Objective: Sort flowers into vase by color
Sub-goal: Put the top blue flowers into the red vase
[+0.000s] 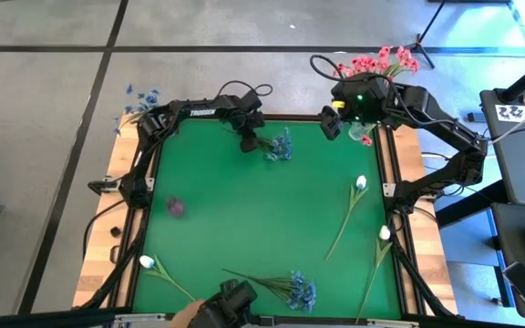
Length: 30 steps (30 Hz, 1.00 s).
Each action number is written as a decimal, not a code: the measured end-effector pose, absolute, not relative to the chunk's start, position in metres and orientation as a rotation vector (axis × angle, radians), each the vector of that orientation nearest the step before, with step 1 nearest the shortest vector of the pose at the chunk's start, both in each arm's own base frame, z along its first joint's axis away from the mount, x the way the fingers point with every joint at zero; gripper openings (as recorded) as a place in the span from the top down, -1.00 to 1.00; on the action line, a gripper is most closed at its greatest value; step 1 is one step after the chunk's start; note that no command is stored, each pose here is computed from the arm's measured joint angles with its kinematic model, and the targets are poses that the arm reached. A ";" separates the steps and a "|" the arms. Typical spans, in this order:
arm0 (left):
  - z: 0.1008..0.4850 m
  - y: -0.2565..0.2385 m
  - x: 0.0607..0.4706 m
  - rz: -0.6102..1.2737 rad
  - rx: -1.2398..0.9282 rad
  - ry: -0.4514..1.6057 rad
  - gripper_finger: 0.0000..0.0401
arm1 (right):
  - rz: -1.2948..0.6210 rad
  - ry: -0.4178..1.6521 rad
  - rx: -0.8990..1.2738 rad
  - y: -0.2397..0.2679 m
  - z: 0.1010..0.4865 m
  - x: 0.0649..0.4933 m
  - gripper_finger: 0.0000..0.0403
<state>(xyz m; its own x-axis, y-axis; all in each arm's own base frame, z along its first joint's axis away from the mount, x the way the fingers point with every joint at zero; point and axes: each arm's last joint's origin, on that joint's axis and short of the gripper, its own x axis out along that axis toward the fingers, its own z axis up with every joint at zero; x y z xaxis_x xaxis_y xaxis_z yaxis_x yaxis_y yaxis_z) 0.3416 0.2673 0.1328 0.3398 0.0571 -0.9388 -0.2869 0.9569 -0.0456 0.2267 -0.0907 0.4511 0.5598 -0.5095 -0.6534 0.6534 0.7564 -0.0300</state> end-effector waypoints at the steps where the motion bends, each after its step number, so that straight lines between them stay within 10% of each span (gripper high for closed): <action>1: 0.133 0.265 0.343 0.236 -0.227 1.211 0.57 | -0.689 0.695 0.218 -0.091 0.451 0.227 -0.46; 6: 0.140 0.251 0.350 0.287 -0.273 1.212 0.94 | -0.675 0.708 0.182 -0.091 0.451 0.227 -0.46; 30: 0.387 0.171 0.293 1.484 0.018 0.275 0.96 | -0.377 0.596 -0.172 -0.113 0.467 0.231 -0.46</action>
